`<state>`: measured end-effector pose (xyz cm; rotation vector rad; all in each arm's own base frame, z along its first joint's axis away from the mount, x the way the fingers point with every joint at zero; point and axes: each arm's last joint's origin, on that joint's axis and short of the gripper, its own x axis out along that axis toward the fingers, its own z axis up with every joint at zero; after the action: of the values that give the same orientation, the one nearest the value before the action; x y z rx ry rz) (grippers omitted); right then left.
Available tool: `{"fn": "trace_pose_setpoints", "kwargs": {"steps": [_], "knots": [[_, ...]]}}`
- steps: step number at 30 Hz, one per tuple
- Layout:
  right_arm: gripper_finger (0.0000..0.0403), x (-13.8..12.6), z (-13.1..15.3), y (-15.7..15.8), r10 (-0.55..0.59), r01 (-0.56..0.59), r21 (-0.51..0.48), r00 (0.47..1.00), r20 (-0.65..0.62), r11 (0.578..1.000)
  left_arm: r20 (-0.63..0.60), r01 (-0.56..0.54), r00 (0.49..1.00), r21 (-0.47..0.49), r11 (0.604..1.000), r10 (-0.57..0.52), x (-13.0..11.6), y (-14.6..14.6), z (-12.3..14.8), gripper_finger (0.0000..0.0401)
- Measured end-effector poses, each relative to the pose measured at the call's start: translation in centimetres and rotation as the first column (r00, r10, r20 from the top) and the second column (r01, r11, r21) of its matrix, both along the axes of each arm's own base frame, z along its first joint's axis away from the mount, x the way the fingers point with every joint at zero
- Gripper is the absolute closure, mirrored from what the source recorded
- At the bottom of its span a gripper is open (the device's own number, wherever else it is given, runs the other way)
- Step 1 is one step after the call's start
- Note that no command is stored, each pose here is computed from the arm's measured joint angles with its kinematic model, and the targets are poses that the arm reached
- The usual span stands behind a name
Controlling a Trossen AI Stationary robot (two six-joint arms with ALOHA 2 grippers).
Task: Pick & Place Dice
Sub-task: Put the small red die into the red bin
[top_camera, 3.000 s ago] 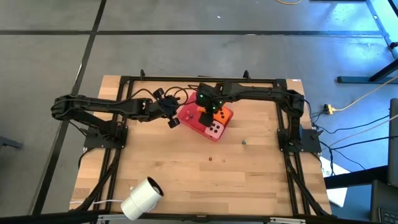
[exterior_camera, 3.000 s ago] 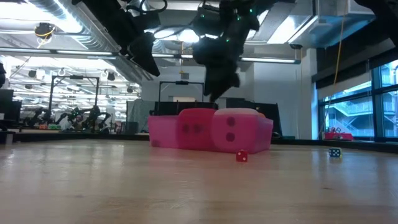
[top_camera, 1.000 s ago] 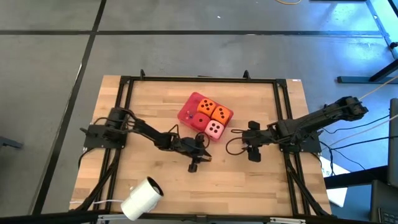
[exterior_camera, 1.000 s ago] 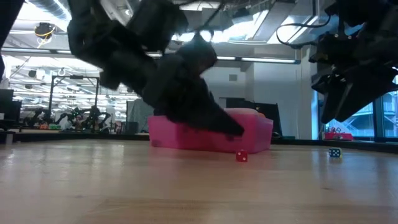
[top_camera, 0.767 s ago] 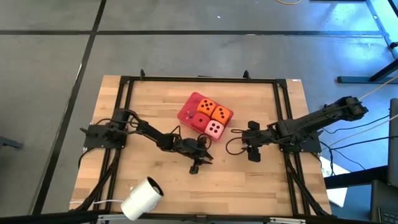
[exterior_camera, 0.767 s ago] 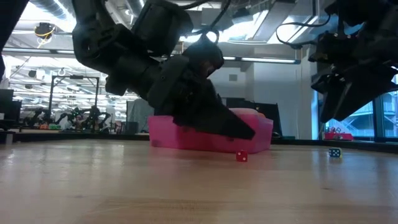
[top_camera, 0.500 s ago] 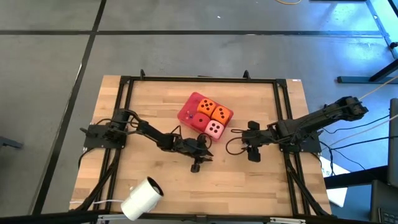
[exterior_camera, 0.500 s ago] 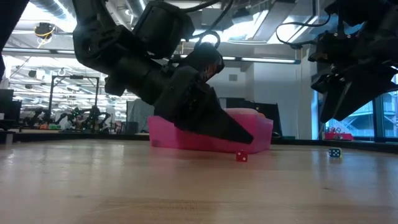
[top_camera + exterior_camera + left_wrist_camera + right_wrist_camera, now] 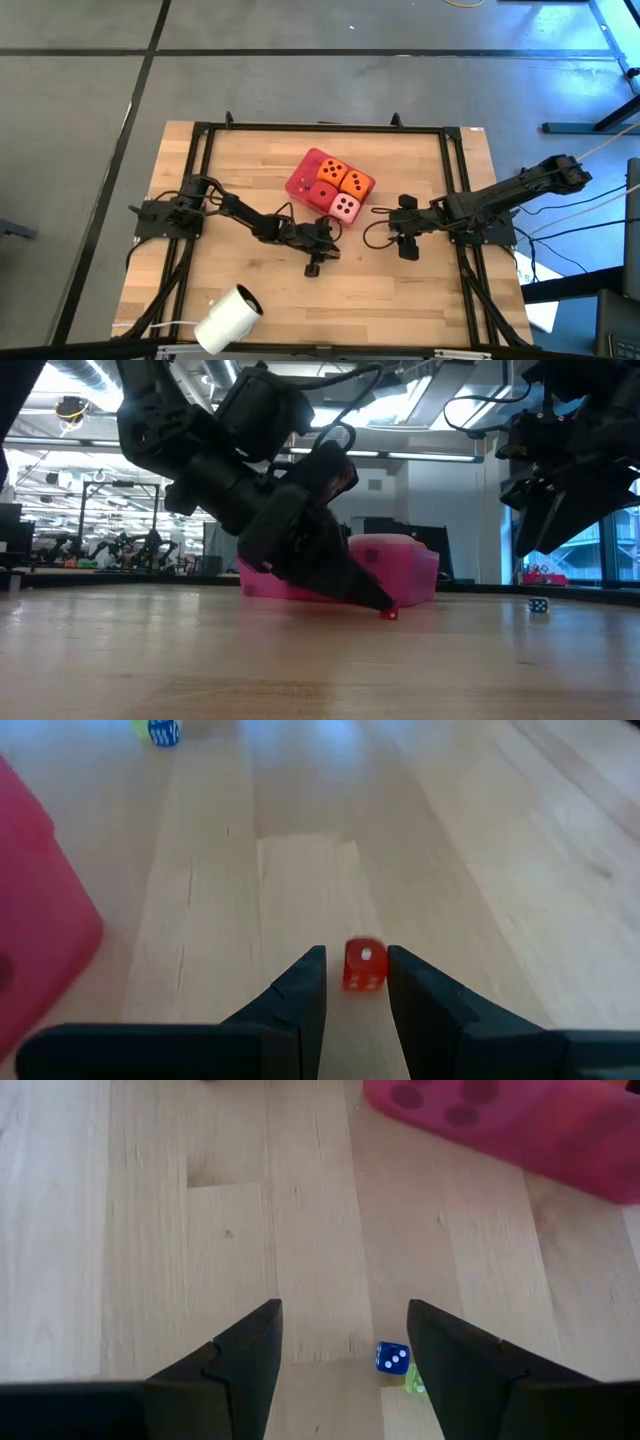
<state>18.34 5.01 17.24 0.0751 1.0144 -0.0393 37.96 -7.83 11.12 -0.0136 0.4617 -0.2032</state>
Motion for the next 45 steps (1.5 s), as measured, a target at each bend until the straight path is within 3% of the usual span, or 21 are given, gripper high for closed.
{"fn": "trace_pose_setpoints", "kwargs": {"steps": [10, 24, 31, 35, 38, 42, 45], "knots": [[0.0185, 0.0, 0.0, 0.0, 0.0, 0.0, 0.0, 1.0, 0.0, 1.0, -0.001, -0.001, 1.0, 0.004, 1.0, 0.001, 0.0, 0.1, 0.0, 0.0303], [0.0185, 0.0, 0.0, 0.0, 0.002, -0.002, -0.001, 1.0, 0.0, 1.0, 0.0, -0.008, 1.0, 0.007, 1.0, 0.008, 0.1, 0.6, 0.0, 0.0363], [0.0185, 0.0, 0.0, 0.0, 0.002, -0.002, -0.001, 1.0, 0.001, 1.0, 0.022, 0.025, 0.999, 0.053, 0.998, -0.026, -0.6, 0.8, 3.4, 0.0361], [0.0185, 0.1, 0.1, 0.0, 0.011, -0.011, -0.006, 1.0, 0.011, 1.0, -0.02, -0.074, 0.997, 0.131, 0.989, 0.078, -2.1, 2.0, 6.6, 0.0362], [0.0185, 0.4, 0.3, 0.0, 0.037, -0.033, -0.064, 0.998, 0.059, 0.997, -0.031, -0.193, 0.979, 0.198, 0.961, 0.203, -3.5, 3.2, 9.0, 0.036], [0.0185, 1.1, 0.8, -0.1, 0.028, -0.004, -0.149, 0.987, 0.159, 0.989, -0.031, -0.407, 0.902, 0.267, 0.874, 0.43, -5.4, 5.6, 11.3, 0.0357], [0.0185, 1.5, 1.2, -0.1, 0.017, 0.019, -0.166, 0.977, 0.214, 0.986, -0.072, -0.523, 0.826, 0.271, 0.808, 0.559, -6.5, 7.7, 11.6, 0.0358]]}}
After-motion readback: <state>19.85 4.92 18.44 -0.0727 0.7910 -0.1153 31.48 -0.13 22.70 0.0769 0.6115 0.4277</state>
